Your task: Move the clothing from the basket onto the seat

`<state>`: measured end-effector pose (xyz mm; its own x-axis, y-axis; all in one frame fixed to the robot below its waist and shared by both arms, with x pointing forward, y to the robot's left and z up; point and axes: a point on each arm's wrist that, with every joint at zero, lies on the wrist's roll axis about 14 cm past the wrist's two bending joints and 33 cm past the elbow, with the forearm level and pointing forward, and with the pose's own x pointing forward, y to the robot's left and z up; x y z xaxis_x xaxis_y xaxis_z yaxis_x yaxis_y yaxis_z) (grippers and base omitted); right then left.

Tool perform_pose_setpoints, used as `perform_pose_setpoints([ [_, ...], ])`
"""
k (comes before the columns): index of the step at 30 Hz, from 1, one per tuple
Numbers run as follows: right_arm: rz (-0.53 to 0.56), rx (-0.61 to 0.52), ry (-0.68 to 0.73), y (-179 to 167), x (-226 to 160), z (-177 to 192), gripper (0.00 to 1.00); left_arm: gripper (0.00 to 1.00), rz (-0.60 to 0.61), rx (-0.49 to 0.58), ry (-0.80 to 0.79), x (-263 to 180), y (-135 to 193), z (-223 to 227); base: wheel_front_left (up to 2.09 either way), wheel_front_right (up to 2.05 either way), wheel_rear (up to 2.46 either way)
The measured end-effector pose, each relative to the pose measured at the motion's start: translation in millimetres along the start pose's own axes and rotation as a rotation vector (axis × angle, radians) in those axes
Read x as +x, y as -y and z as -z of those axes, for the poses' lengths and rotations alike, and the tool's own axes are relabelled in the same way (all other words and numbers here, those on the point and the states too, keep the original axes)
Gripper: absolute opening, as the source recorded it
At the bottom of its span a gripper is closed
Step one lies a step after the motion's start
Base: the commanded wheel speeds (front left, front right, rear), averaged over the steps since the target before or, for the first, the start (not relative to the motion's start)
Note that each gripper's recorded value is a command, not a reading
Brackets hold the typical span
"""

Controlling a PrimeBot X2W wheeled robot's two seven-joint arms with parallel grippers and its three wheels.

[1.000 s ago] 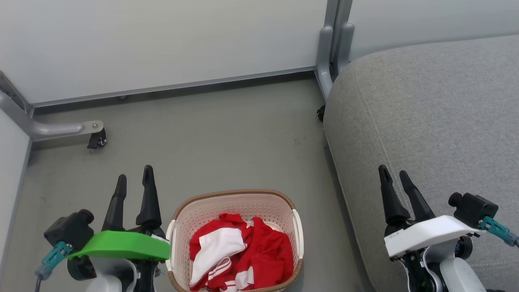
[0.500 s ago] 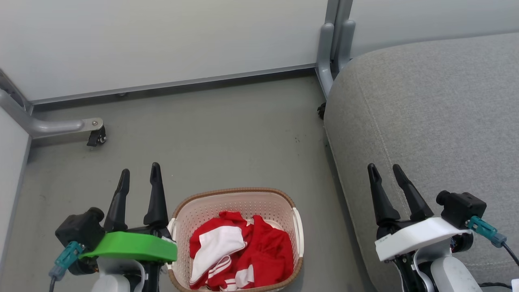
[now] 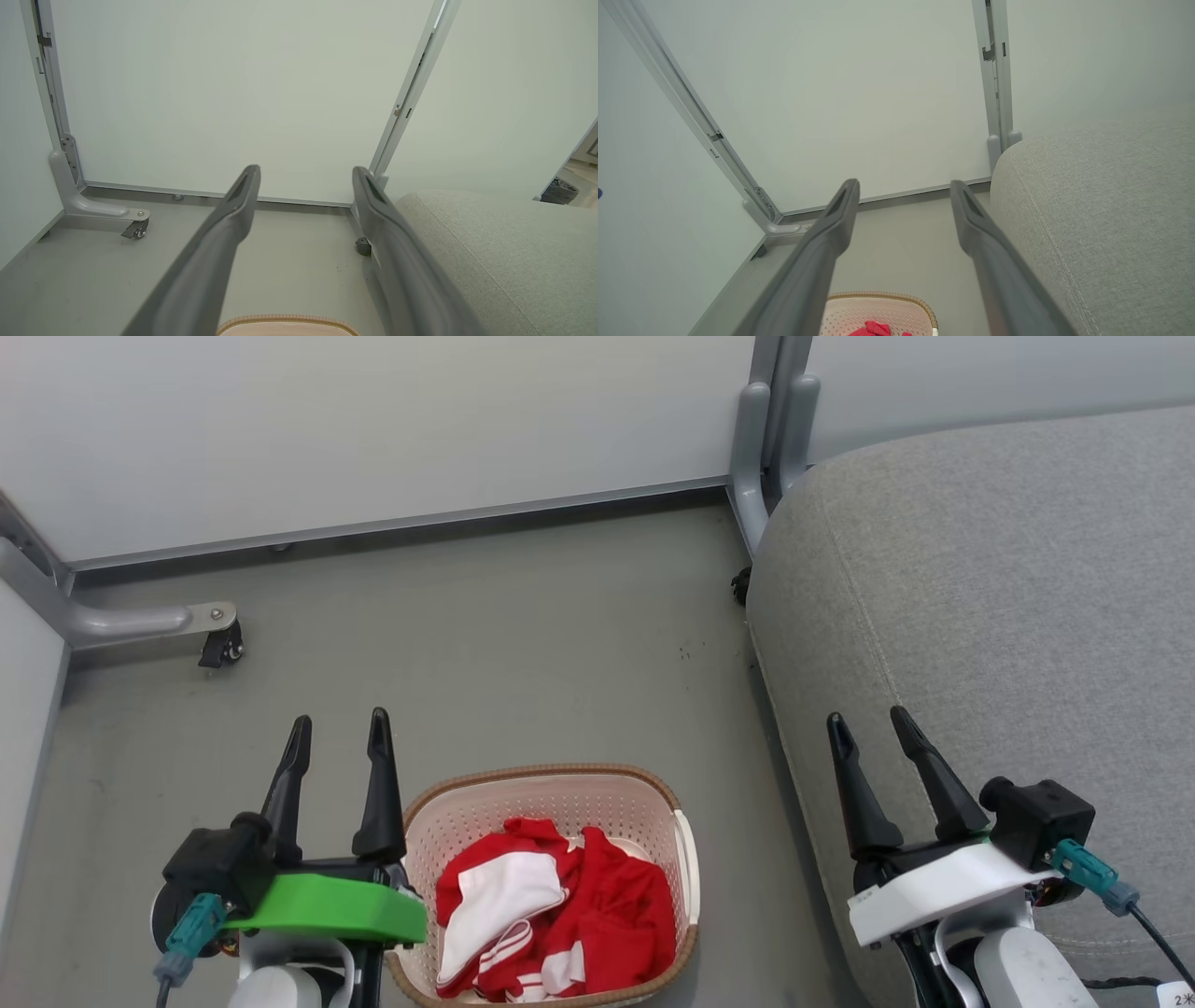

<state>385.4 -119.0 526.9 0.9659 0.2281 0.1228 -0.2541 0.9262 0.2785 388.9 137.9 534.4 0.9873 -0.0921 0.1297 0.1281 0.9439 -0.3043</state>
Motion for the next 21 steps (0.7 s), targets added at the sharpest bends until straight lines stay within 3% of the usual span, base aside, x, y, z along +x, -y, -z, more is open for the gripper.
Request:
perform_pose_setpoints([
  [21, -0.039, -0.131, 0.031, -9, 1, -4, 1.00, 1.00, 0.052, 0.155, 0.044, 1, 14, -6, 0.00, 0.00, 0.00],
])
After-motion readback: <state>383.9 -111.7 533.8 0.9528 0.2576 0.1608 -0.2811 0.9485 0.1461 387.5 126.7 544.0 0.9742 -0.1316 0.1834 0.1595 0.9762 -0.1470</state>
